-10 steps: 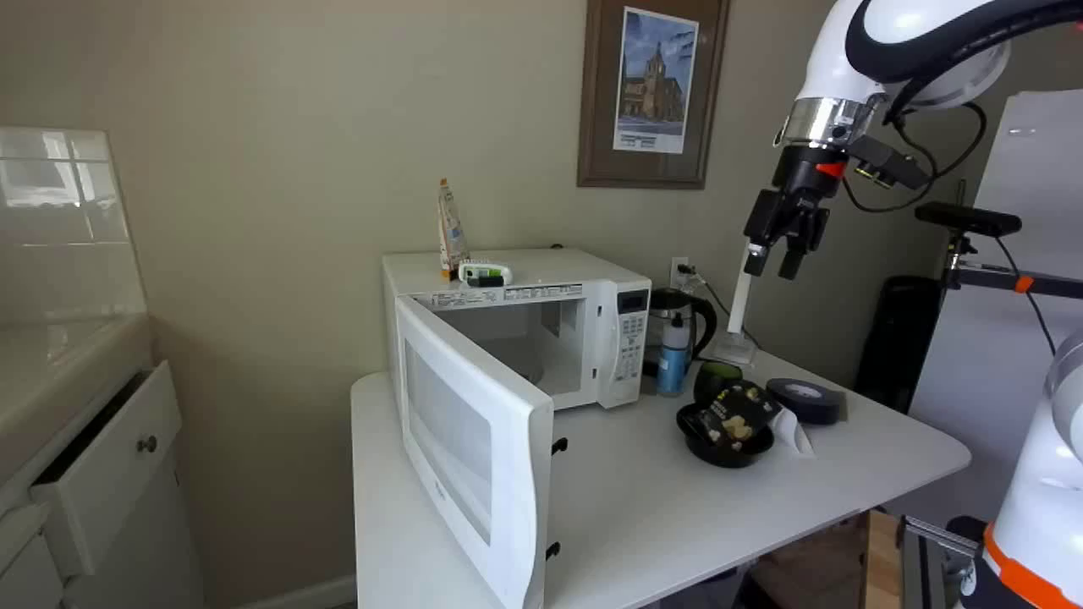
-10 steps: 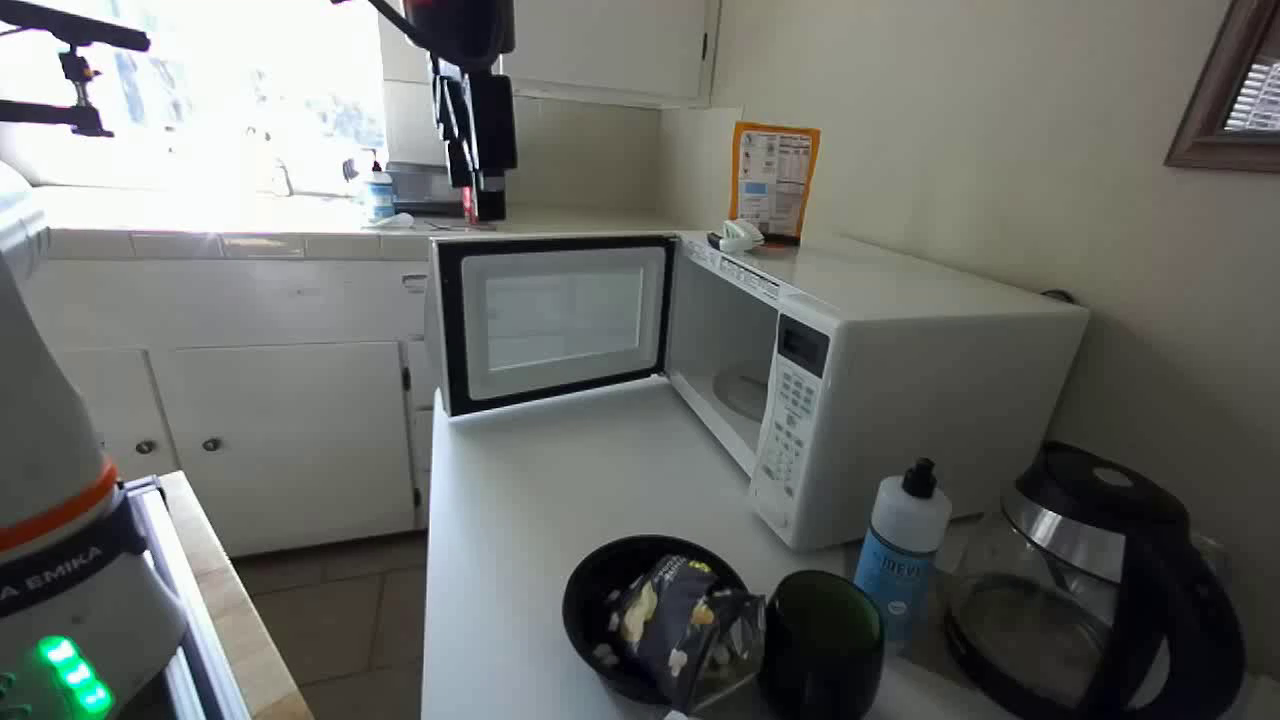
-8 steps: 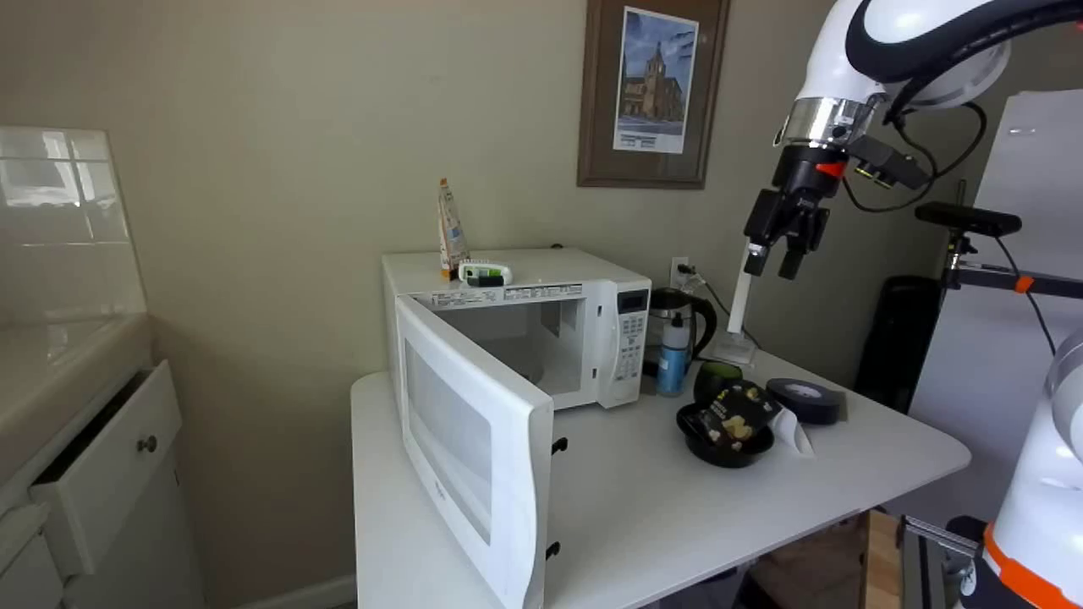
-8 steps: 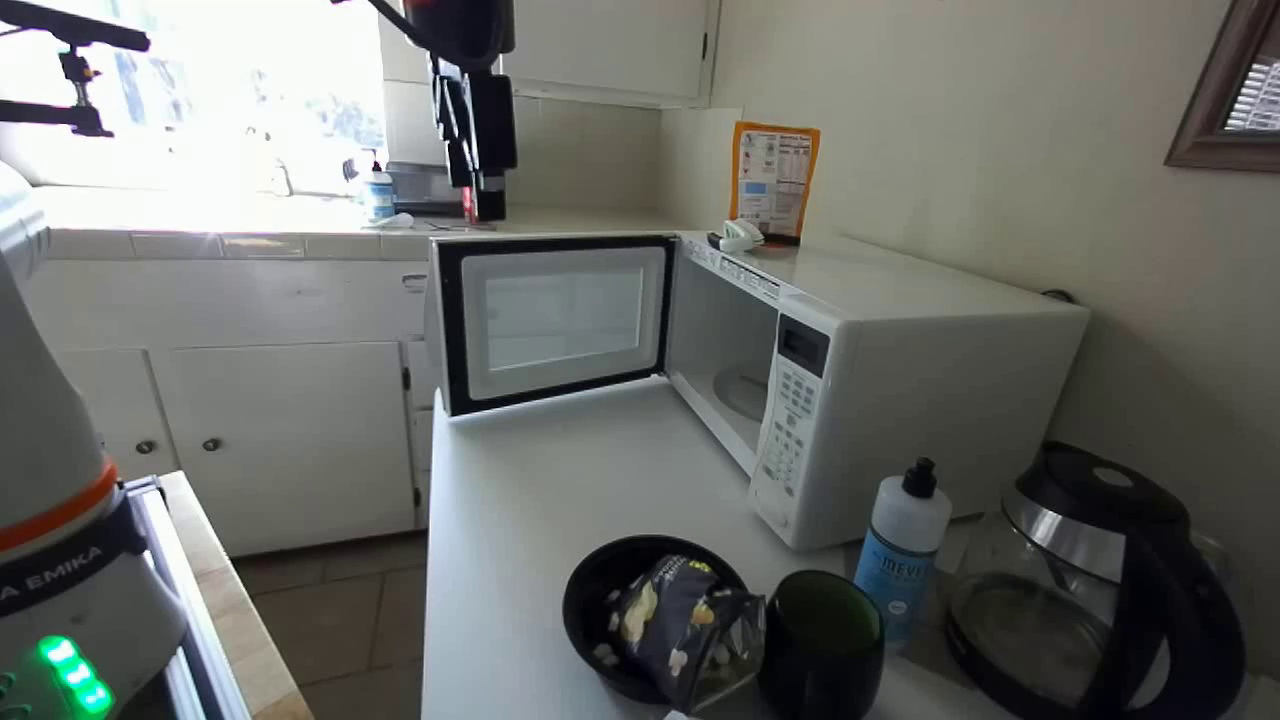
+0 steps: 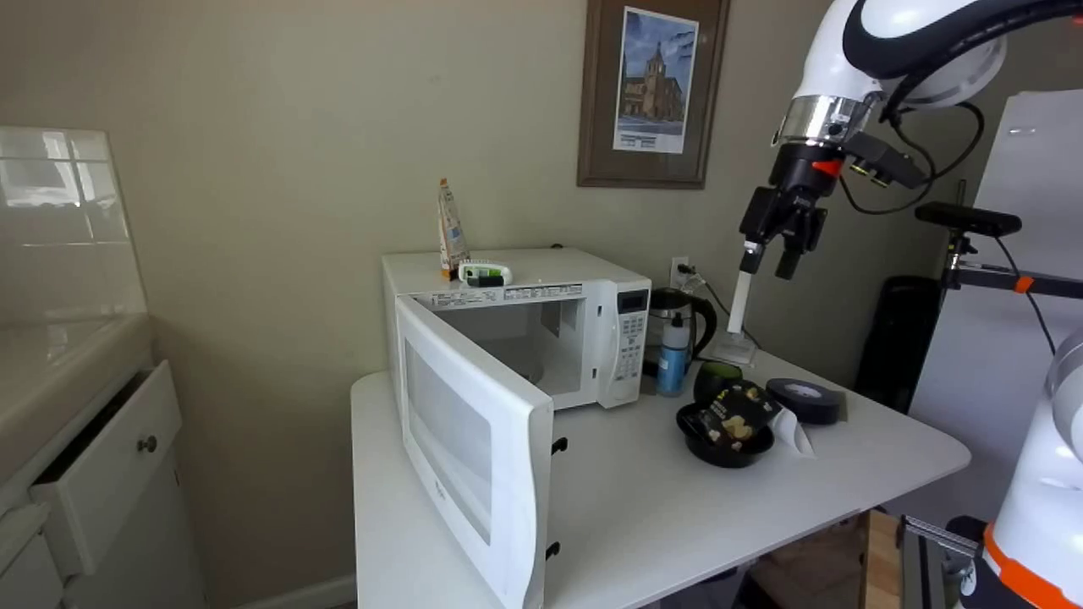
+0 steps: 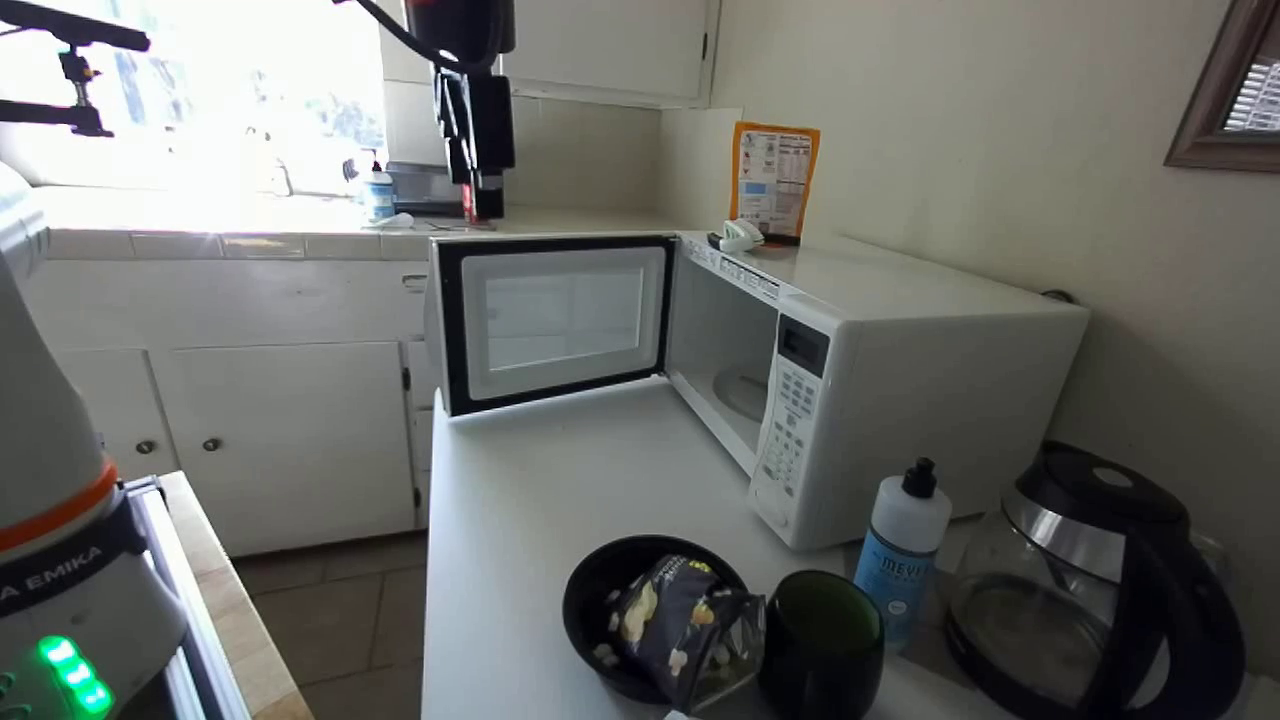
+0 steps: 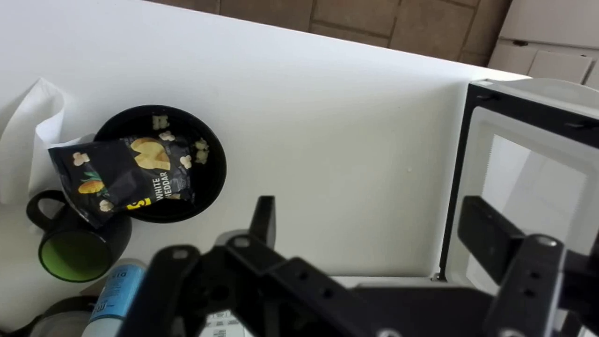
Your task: Empty the popcorn packet into the black bowl
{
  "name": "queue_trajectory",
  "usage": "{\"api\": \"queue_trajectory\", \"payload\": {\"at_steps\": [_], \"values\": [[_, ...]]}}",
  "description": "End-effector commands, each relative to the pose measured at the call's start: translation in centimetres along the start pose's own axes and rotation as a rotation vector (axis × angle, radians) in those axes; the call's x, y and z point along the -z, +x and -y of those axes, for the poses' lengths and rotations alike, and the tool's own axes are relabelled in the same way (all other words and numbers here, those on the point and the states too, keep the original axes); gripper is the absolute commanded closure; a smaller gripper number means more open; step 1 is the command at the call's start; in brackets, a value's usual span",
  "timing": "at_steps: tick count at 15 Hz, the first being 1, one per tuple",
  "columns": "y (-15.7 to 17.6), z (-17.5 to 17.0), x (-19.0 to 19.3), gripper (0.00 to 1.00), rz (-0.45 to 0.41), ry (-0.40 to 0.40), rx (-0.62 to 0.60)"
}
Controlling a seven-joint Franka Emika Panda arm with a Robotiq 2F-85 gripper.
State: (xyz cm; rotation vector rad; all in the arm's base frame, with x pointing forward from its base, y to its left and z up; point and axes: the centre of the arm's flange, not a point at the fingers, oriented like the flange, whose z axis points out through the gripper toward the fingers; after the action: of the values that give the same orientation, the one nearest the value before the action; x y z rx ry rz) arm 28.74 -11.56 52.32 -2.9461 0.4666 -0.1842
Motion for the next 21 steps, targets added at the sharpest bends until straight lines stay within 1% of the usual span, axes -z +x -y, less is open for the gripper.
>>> {"api": "queue_trajectory", "payload": {"at_steps": [1,2,3,4,5,6,7,8,10,14,17,19,21], "values": [[3.2,3.6,-1.2,0.00,0.135,0.045,-0.126],[4.3,4.5,-2.7,0.00,0.160,0.032,-0.169],[5.1,5.3,-3.7,0.00,0.163,0.024,-0.224],[6.0,5.6,-5.6,0.00,0.173,-0.011,-0.268],[6.6,6.0,-6.8,0.00,0.185,-0.033,-0.314],[7.5,5.8,-9.0,0.00,0.184,-0.061,-0.361],[8.2,5.8,-10.4,0.00,0.189,-0.077,-0.409],[9.4,4.9,-12.1,0.00,0.191,-0.087,-0.461],[11.0,2.9,-14.1,0.00,0.197,-0.106,-0.565],[13.9,-1.5,-18.3,0.00,0.203,-0.116,-0.787],[16.0,-3.4,-21.7,0.00,0.169,-0.128,-0.956],[17.1,-4.5,-23.2,0.00,0.120,-0.131,-1.059],[18.2,-5.9,-23.6,0.00,0.043,-0.126,-1.151]]}}
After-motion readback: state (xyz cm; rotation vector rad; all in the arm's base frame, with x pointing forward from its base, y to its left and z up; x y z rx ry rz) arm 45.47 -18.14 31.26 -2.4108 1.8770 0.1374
